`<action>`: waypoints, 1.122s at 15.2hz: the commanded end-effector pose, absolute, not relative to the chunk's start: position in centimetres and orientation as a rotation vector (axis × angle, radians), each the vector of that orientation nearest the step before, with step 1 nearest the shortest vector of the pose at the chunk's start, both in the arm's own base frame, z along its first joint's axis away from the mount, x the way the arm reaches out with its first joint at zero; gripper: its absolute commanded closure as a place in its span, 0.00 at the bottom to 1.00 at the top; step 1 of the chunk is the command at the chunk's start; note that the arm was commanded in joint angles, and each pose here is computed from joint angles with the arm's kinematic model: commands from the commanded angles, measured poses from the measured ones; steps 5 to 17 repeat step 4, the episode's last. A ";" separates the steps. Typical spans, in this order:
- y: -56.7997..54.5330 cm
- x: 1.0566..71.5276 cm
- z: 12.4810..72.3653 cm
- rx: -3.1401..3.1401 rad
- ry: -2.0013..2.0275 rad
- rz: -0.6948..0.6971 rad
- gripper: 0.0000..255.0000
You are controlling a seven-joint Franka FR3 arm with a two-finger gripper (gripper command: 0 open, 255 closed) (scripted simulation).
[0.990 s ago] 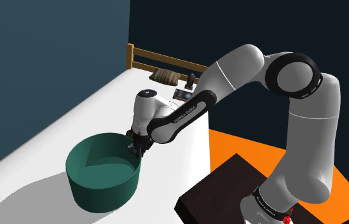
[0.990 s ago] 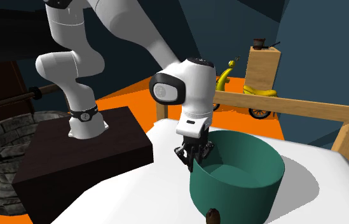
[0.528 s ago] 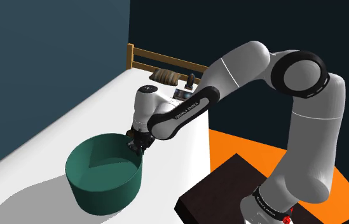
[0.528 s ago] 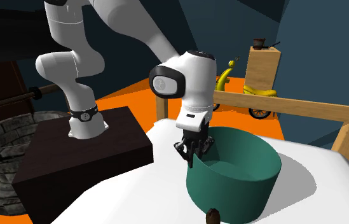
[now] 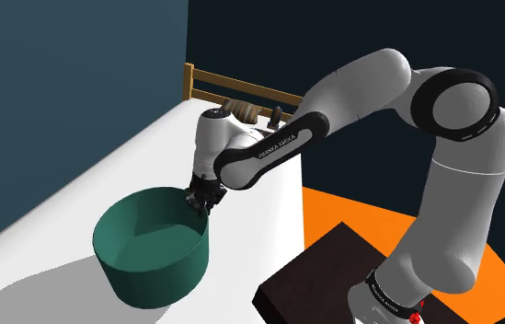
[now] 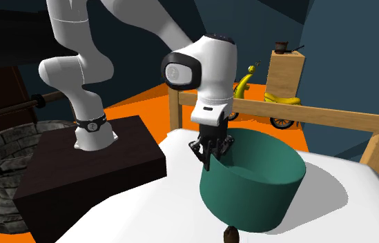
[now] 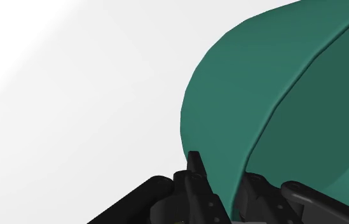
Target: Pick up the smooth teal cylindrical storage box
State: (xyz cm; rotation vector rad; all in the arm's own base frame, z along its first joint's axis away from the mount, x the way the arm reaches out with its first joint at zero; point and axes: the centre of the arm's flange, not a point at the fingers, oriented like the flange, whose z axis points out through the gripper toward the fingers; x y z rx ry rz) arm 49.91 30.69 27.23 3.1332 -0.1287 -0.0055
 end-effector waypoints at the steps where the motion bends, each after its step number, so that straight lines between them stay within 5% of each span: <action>1: 30.8 50.1 28.6 3.137 -0.129 0.002 1.00; 17: 30.8 50.1 29.2 3.137 -0.129 0.002 1.00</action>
